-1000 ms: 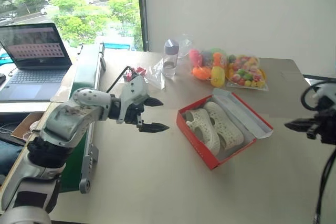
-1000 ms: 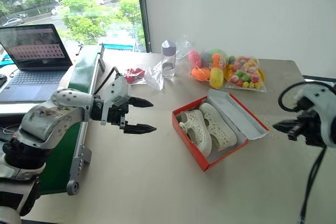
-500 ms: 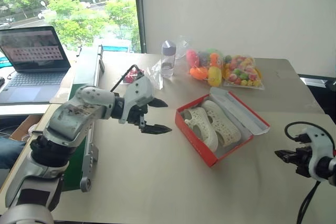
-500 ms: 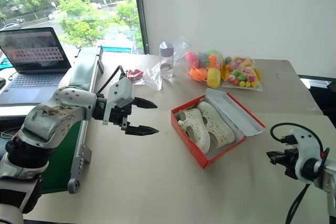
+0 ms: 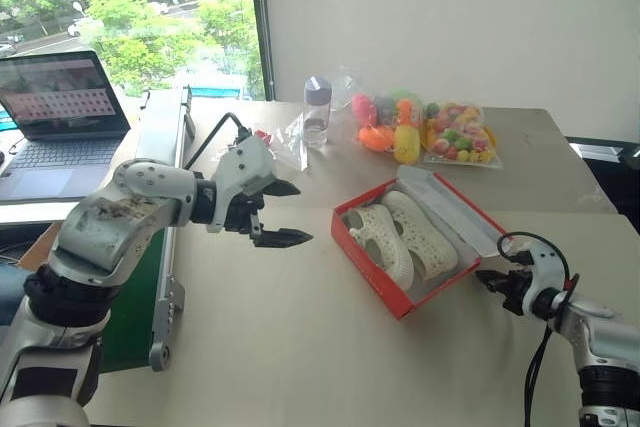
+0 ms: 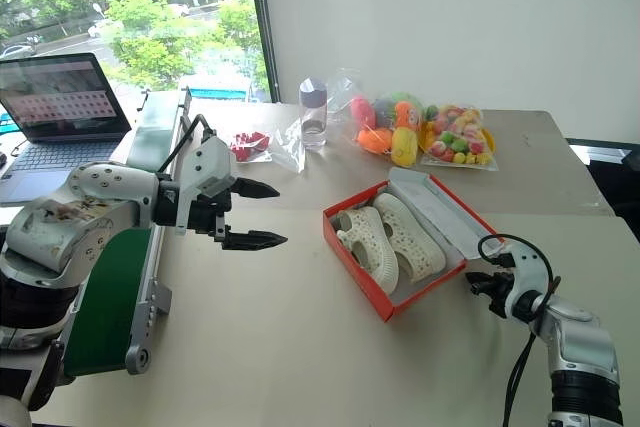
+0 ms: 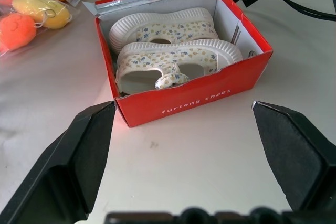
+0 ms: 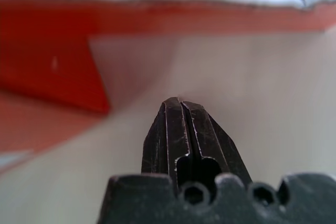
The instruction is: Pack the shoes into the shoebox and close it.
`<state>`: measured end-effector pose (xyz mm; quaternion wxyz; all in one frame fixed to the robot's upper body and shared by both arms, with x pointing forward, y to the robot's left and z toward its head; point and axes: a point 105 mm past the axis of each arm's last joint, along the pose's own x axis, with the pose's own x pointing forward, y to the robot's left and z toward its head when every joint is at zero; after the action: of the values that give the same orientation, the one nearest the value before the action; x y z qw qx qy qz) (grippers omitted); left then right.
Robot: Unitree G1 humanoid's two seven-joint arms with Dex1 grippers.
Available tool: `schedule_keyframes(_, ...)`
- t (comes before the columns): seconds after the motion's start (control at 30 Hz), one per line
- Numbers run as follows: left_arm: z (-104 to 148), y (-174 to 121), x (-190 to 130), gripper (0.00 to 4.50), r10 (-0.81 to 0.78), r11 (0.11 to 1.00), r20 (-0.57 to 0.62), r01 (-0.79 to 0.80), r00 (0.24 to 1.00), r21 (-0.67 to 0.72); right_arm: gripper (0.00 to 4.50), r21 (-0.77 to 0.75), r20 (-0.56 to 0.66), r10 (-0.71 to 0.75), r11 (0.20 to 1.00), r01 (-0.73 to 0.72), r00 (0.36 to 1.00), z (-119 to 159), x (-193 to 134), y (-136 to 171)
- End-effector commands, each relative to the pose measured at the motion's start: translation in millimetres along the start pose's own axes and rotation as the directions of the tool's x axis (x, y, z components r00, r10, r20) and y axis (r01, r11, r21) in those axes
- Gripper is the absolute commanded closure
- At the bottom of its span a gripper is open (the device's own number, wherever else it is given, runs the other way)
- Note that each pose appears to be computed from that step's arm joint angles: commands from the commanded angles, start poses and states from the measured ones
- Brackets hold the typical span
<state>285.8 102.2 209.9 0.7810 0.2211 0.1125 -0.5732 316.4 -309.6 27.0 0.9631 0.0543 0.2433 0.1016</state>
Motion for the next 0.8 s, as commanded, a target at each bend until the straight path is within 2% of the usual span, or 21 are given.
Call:
schedule_keyframes(0.03,10,-3,-7,0.06,0.024,0.999,0.012,-0.024,1.0,0.032,4.5,0.069,0.112,-0.082,0.995,0.075,0.99,14,3,-19)
schedule_keyframes(0.3,14,-4,-7,0.06,0.031,0.999,0.008,-0.032,0.999,0.032,4.5,0.269,0.312,-0.038,0.962,-0.05,0.949,34,16,-14)
schedule_keyframes(0.47,14,-5,-6,0.06,0.027,0.999,0.0,-0.027,1.0,0.036,4.5,0.383,0.556,-0.04,0.899,-0.213,0.83,76,-6,-21)
schedule_keyframes(0.63,14,-5,-6,0.06,0.018,0.999,-0.008,-0.018,1.0,0.039,4.5,0.37,0.689,-0.004,0.862,-0.347,0.725,106,-34,-23)
schedule_keyframes(0.8,13,-3,-6,0.06,0.018,0.999,-0.014,-0.018,1.0,0.042,4.5,0.297,0.736,0.122,0.826,-0.478,0.666,127,-51,-2)
